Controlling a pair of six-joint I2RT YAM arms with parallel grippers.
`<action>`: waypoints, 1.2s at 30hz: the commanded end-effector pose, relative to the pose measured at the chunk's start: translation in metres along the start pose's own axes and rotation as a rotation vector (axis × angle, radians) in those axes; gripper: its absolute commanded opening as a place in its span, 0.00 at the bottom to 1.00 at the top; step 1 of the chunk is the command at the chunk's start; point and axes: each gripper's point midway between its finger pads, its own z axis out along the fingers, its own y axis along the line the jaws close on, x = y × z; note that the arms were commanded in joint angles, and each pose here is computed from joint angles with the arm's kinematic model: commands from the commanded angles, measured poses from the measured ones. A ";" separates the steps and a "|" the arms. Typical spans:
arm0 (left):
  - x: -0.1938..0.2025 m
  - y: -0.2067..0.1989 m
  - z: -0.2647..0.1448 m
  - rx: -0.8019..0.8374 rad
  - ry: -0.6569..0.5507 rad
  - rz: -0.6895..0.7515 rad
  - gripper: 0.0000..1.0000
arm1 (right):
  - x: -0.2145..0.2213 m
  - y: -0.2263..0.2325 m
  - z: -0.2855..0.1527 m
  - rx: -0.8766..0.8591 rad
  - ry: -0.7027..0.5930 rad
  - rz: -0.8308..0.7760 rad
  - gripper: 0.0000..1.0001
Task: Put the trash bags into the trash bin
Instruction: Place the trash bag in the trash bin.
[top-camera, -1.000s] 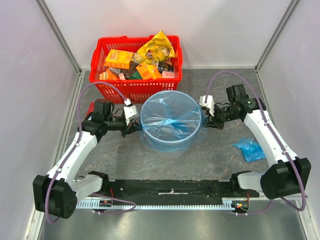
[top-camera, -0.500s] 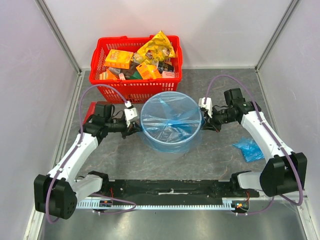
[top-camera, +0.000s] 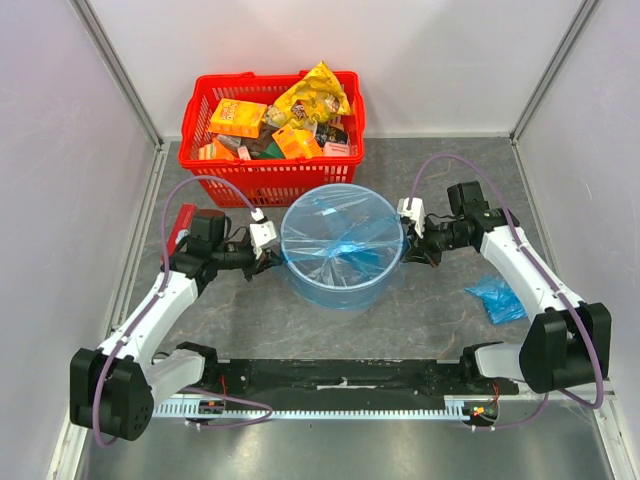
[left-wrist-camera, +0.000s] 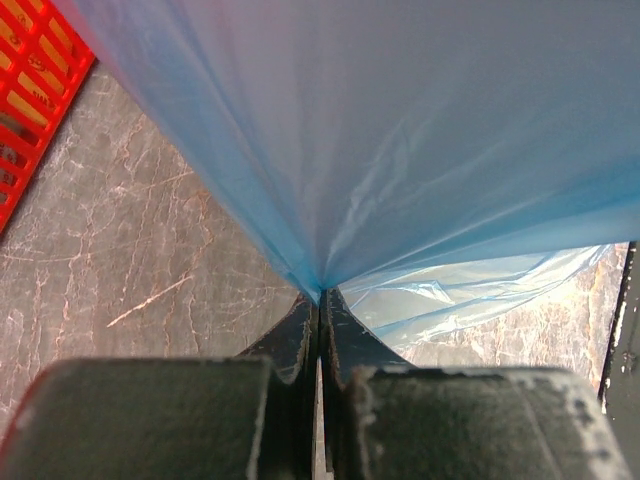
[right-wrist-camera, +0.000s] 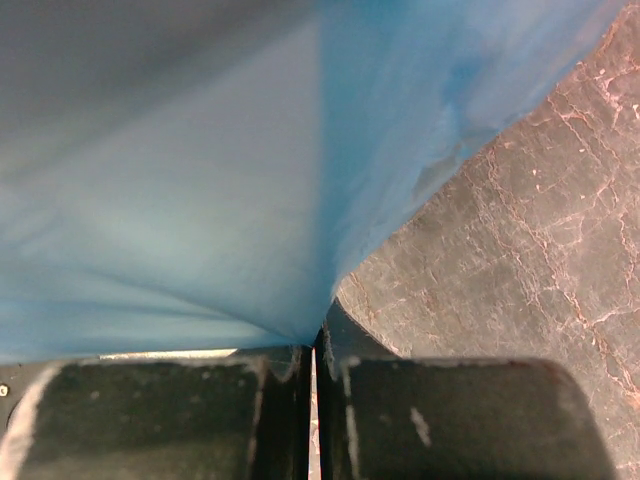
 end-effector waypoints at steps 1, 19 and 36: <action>0.021 -0.002 -0.002 -0.029 0.061 -0.005 0.02 | 0.024 -0.005 0.003 0.027 0.075 0.050 0.00; 0.039 0.001 0.001 -0.102 0.061 -0.048 0.02 | 0.033 -0.013 0.010 -0.003 0.004 0.124 0.00; 0.062 -0.005 0.002 -0.099 0.121 -0.055 0.02 | 0.075 -0.031 0.020 -0.015 0.075 0.290 0.00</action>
